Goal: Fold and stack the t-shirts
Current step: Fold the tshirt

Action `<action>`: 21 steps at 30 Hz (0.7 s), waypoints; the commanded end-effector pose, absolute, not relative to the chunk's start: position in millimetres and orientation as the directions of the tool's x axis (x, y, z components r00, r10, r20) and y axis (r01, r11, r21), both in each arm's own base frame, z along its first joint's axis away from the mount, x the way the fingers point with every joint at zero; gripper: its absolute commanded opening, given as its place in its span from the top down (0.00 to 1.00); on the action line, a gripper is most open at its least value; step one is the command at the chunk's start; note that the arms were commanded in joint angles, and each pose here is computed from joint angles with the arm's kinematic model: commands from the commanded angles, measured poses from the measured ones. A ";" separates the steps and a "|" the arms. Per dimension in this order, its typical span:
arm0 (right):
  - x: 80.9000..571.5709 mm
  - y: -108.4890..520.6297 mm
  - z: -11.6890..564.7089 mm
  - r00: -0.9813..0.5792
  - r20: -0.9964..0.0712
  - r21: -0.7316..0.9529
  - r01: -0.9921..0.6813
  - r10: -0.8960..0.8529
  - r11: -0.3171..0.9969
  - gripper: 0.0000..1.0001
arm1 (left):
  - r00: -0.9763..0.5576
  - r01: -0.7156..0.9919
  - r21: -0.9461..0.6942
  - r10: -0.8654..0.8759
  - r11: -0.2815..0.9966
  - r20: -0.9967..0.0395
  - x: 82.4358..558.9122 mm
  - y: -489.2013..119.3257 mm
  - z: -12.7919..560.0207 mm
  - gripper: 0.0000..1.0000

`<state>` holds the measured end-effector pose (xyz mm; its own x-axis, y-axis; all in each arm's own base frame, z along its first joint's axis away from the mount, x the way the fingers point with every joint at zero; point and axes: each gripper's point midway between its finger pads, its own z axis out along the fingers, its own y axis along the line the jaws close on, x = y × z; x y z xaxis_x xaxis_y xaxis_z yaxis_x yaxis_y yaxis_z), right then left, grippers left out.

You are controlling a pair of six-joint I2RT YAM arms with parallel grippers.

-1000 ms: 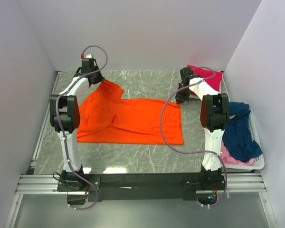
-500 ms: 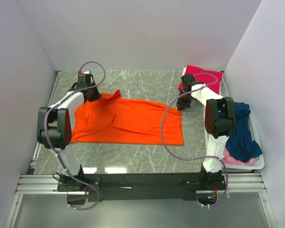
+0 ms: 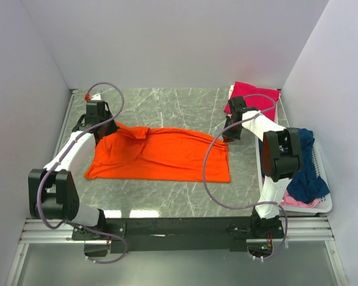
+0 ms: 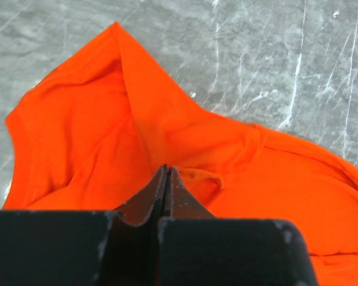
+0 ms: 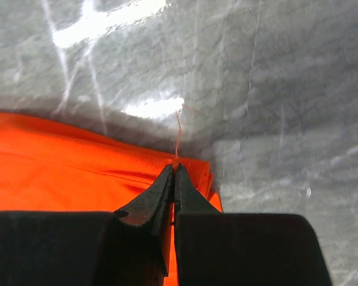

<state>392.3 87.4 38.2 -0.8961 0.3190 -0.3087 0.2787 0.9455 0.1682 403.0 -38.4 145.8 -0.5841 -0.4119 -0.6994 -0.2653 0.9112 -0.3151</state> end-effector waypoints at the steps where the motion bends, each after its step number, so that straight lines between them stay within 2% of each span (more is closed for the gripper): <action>1: 398.5 88.2 71.8 -0.861 -0.402 0.188 0.255 0.311 0.949 1.00 | -0.554 -0.297 -0.315 -0.431 0.902 -0.712 390.1 -32.7 156.2 1.00; 21: 359.4 98.4 76.7 -0.867 -0.407 0.198 0.223 0.286 0.955 1.00 | -0.433 -0.449 -0.395 -0.582 0.801 -0.688 329.1 -8.1 183.2 1.00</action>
